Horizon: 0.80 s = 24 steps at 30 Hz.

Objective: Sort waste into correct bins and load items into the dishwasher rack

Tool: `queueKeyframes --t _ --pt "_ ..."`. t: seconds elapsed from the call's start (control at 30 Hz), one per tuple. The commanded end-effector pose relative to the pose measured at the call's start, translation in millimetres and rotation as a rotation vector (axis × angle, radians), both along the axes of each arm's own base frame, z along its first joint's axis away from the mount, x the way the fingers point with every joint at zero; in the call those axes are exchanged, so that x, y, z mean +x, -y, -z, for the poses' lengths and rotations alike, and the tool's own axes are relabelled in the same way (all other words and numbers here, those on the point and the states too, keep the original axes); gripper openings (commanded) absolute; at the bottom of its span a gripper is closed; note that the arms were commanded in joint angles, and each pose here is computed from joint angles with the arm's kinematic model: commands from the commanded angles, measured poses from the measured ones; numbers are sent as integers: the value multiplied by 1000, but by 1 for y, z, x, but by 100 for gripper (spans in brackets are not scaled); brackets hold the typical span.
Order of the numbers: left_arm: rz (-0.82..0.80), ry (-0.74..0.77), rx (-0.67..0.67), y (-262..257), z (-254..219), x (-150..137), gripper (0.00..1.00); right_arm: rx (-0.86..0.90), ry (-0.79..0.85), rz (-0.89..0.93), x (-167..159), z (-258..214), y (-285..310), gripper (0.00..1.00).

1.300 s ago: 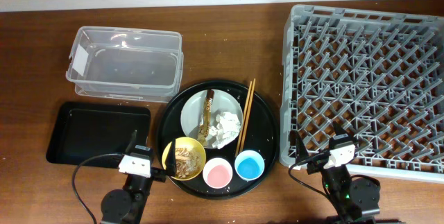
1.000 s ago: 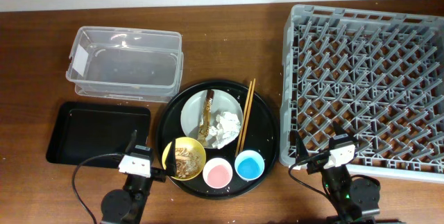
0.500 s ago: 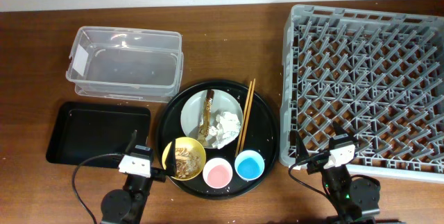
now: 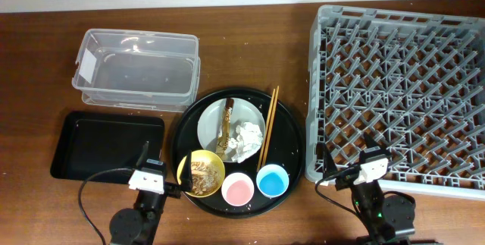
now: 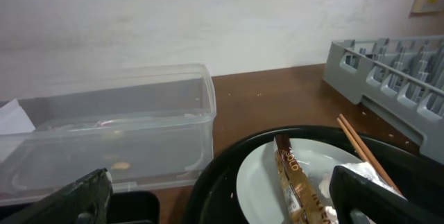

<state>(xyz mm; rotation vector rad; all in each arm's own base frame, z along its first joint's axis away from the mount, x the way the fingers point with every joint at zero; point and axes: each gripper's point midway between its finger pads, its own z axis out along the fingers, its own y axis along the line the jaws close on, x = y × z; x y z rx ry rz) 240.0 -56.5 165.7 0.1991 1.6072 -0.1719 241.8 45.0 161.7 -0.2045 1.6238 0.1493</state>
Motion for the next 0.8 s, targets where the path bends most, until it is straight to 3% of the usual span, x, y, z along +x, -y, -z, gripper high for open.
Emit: queueKeyframes --t 0.0,0.07,0.13,0.23,0.33,0.43,0.5,0.57,0.6,0.63,0.7,0.77 --pt "59 25 11 9 -4 -2 100 159 -40 -56 -3 2 -11 98" --pt "185 81 -11 30 -19 -10 100 190 -47 -148 -9 -6 -26 98" --pt "200 100 -90 31 -40 -14 100 191 -32 -180 -16 -28 -30 98" --pt "198 49 -90 29 -71 -22 100 190 -65 -173 -32 -74 -28 98" --pt "191 -123 -69 29 -96 -22 100 189 -275 -153 -38 -94 -28 98" --pt "211 -351 -46 39 -122 -5 100 186 -522 -127 -27 -108 -29 98" --pt "264 -428 -65 51 -146 5 100 189 -650 -129 -15 -117 -33 98" --pt "427 -491 -112 79 -158 3 100 201 -763 -150 -7 -116 -39 98" --pt "490 -509 -129 90 -157 5 100 201 -800 -144 -4 -112 -39 100" --pt "507 -565 -138 96 -147 5 92 201 -829 -141 -2 -107 -39 96" --pt "438 -886 -89 107 -77 -1 84 208 -865 -132 -1 -100 -39 94" --pt "320 -1155 6 117 -16 -15 67 208 -868 -132 -2 -100 -39 94"
